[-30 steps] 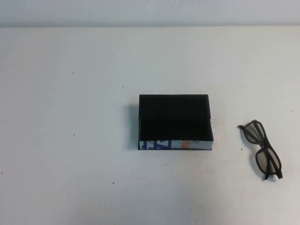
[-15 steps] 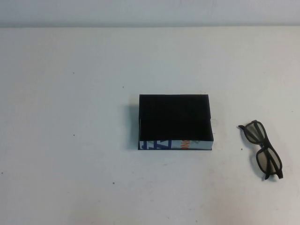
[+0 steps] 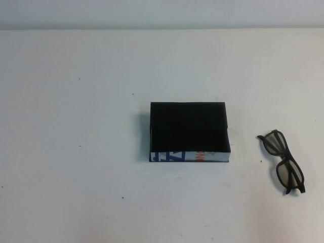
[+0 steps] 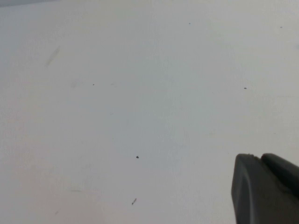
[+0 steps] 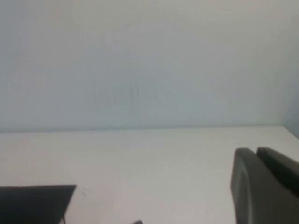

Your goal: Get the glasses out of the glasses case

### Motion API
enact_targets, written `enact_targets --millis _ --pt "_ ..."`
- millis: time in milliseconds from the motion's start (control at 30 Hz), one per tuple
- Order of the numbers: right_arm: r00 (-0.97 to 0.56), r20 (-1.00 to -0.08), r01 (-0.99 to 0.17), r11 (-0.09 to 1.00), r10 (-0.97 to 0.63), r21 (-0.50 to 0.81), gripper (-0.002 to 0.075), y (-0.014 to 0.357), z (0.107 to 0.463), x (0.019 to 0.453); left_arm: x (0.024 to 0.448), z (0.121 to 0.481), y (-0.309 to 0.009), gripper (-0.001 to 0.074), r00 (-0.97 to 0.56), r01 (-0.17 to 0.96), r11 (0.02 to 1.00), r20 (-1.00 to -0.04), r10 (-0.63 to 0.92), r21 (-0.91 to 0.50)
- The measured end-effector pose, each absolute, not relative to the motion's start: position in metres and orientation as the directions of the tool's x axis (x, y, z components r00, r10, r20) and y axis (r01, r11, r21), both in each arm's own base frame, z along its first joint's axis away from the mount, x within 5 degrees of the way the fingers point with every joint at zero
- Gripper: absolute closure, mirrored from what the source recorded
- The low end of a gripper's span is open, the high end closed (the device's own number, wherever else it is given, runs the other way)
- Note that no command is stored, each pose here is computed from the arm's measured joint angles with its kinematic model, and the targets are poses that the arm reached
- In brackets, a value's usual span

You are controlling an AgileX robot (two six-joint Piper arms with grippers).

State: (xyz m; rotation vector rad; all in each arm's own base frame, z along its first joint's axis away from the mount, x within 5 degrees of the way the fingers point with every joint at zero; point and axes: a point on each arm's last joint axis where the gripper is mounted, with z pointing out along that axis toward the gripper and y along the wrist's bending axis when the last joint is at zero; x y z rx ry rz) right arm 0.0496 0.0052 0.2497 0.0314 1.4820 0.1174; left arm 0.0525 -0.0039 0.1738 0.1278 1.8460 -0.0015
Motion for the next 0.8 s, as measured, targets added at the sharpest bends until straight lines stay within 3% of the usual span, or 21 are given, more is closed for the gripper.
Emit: enact_targets --millis 133,300,433,800 --pt "0.04 -0.993 -0.009 0.994 0.107 0.106 0.0743 0.001 0.207 0.057 0.053 0.174 -0.004 0.0739 -0.27 0.089 0.994 -0.959 0.087 0.065" --pt "-0.141 -0.964 -0.003 0.974 0.224 0.227 0.0743 0.004 0.186 0.056 0.053 0.174 -0.004 0.0739 -0.27 0.089 0.994 -0.959 0.087 0.065" --pt "-0.215 -0.952 0.015 0.975 0.22 0.222 0.0743 0.003 0.179 0.055 0.053 0.174 -0.004 0.0739 -0.27 0.089 0.994 -0.959 0.087 0.065" --pt "-0.241 -0.947 0.011 0.977 0.211 0.214 0.0743 0.003 0.176 0.054 0.053 0.174 -0.004 0.0739 -0.27 0.089 0.994 -0.959 0.087 0.065"
